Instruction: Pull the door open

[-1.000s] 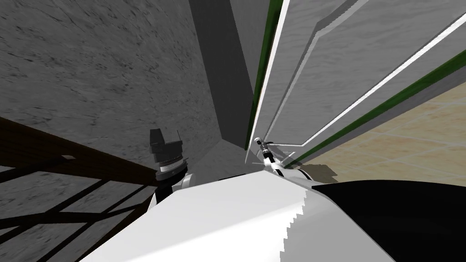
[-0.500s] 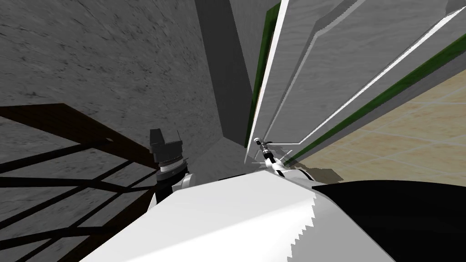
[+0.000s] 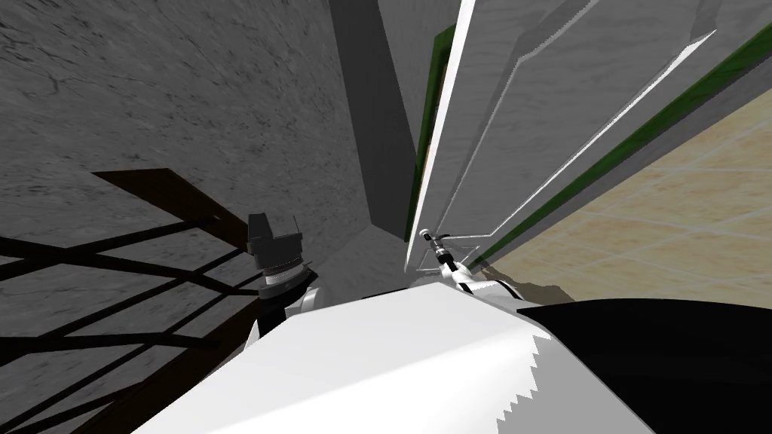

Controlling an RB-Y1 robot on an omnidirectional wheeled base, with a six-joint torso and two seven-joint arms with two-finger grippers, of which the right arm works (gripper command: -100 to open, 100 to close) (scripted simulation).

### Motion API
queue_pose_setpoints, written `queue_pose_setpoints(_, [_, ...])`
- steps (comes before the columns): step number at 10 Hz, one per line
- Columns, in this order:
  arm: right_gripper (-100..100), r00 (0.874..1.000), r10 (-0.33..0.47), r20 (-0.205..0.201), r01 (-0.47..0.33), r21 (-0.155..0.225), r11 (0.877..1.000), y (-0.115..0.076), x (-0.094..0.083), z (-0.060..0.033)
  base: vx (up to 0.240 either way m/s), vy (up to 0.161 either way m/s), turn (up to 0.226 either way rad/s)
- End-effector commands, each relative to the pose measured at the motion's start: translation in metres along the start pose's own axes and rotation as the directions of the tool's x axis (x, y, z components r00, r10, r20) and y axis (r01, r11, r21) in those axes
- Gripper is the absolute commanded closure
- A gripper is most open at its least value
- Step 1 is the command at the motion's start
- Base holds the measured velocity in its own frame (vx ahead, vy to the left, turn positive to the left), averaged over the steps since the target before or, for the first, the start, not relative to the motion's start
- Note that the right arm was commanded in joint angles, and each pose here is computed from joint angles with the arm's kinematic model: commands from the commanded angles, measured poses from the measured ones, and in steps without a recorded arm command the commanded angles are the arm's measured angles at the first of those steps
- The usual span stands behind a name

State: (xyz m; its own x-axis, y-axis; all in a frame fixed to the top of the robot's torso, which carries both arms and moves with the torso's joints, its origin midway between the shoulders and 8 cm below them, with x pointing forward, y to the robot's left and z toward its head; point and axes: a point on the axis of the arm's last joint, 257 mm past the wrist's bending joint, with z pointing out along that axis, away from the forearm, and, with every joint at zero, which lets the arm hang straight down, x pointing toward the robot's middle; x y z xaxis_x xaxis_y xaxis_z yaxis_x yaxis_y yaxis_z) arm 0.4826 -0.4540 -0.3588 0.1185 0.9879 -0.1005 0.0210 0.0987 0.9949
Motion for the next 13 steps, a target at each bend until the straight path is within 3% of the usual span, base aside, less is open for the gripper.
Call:
queue_pose_setpoints(1, [100,1.0,0.0,-0.02,0.0,-0.007,1.0,0.002,0.003,-0.0018,-0.19,-0.061,0.078])
queue_pose_setpoints(8, [100,0.991,-0.004,-0.132,0.001,-0.023,1.0,0.006,0.017,-0.0139,-0.191,-0.074,0.076])
queue_pose_setpoints(9, [100,0.992,-0.001,-0.124,-0.001,-0.02,1.0,0.005,0.018,-0.0128,-0.093,-0.036,0.03])
queue_pose_setpoints(10, [100,0.988,-0.001,-0.153,-0.002,-0.022,1.0,0.003,0.02,-0.0209,-0.154,-0.021,0.091])
queue_pose_setpoints(13, [100,0.984,-0.004,-0.179,-0.001,-0.027,1.0,0.004,0.02,-0.0276,-0.162,-0.066,0.066])
